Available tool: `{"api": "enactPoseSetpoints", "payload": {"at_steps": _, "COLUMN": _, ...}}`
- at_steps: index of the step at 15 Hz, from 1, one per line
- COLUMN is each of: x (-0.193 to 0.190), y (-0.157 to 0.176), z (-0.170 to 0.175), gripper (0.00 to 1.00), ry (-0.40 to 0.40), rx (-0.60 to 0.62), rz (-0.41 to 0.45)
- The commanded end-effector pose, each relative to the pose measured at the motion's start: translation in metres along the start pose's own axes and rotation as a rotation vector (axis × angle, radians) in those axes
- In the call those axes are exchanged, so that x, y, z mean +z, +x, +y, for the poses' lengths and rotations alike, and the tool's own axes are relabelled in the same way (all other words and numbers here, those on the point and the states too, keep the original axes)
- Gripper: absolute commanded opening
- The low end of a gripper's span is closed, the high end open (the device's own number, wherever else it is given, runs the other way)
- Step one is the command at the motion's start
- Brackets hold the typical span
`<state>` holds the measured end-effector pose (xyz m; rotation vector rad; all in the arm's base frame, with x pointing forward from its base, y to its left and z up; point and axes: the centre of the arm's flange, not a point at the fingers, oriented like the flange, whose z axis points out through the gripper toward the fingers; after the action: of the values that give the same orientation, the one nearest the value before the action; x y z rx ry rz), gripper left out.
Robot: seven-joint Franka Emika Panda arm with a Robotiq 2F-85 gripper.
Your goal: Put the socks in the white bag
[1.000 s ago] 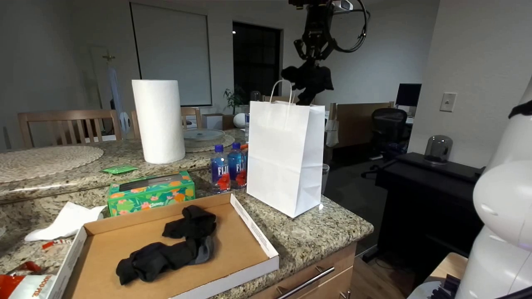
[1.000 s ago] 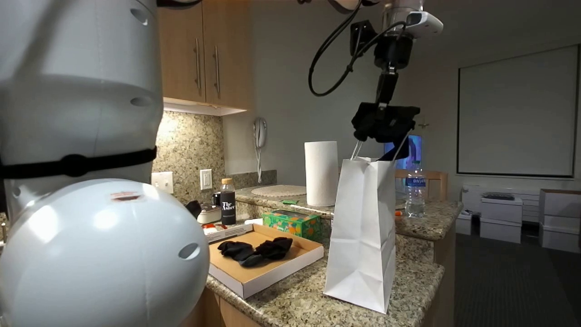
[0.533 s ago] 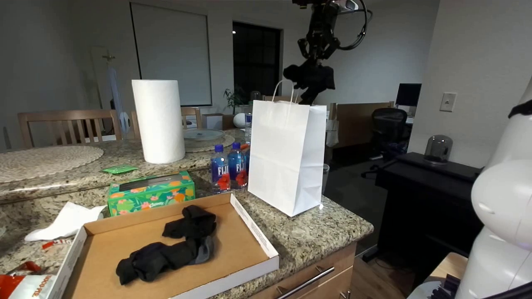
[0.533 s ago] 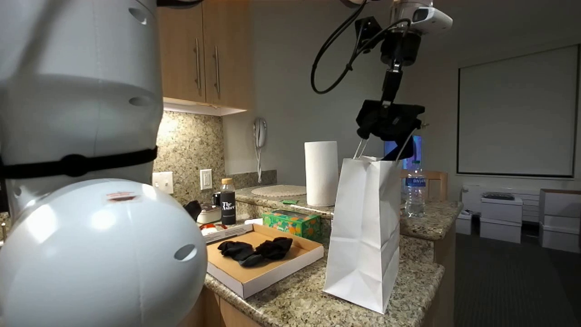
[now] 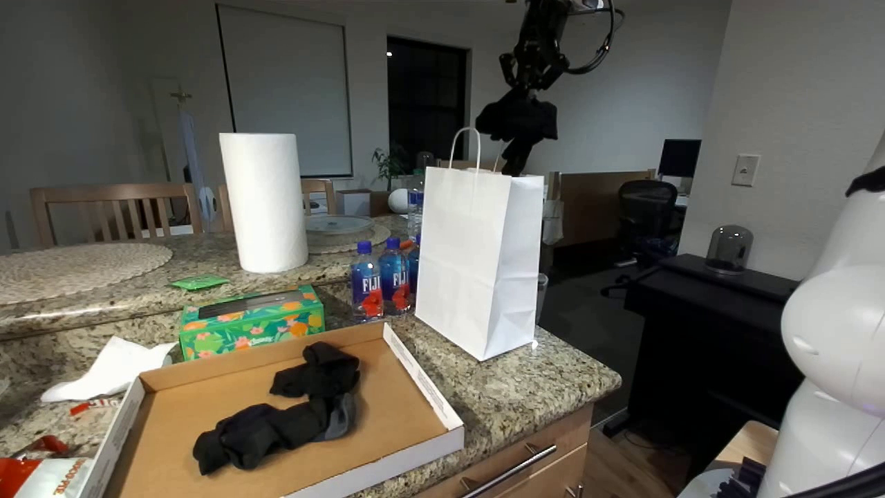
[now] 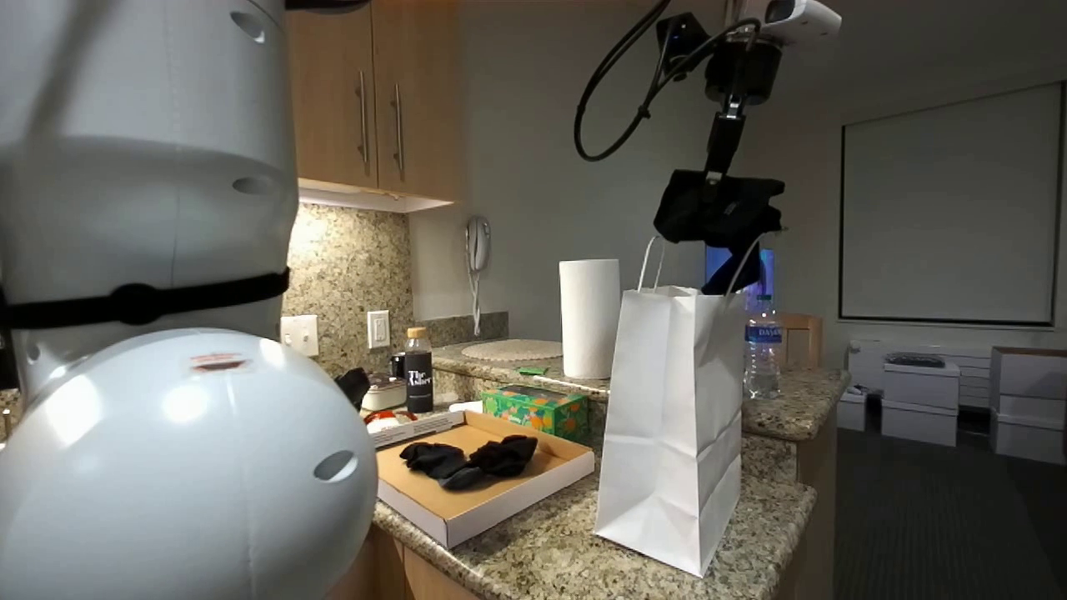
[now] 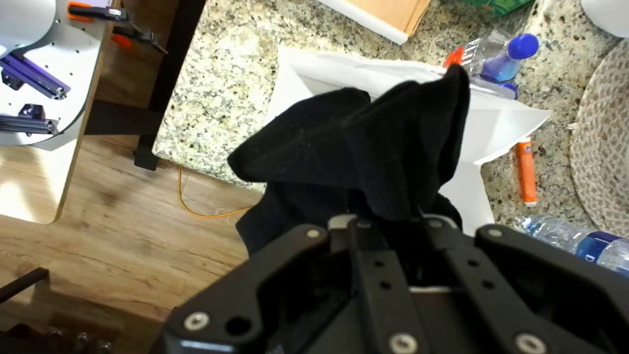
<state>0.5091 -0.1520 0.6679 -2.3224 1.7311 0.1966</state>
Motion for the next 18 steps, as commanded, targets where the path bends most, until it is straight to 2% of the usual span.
{"api": "enactPoseSetpoints", "payload": {"at_steps": 1, "x": -0.006, "y": -0.005, "z": -0.002, "gripper": 0.10, "ry": 0.036, "rx": 0.009, "rz": -0.021}}
{"api": "enactPoseSetpoints", "payload": {"at_steps": 9, "x": 0.003, "y": -0.002, "z": -0.012, "gripper": 0.10, "ry": 0.001, "rx": 0.019, "rz": -0.031}}
{"api": "enactPoseSetpoints", "payload": {"at_steps": 14, "x": 0.014, "y": -0.005, "z": -0.028, "gripper": 0.10, "ry": -0.055, "rx": 0.020, "rz": -0.023}}
{"api": "enactPoseSetpoints", "payload": {"at_steps": 16, "x": 0.018, "y": -0.010, "z": -0.035, "gripper": 0.10, "ry": -0.098, "rx": 0.035, "rz": 0.003}}
{"api": "enactPoseSetpoints", "payload": {"at_steps": 18, "x": 0.022, "y": -0.015, "z": -0.043, "gripper": 0.10, "ry": -0.155, "rx": 0.076, "rz": 0.078}}
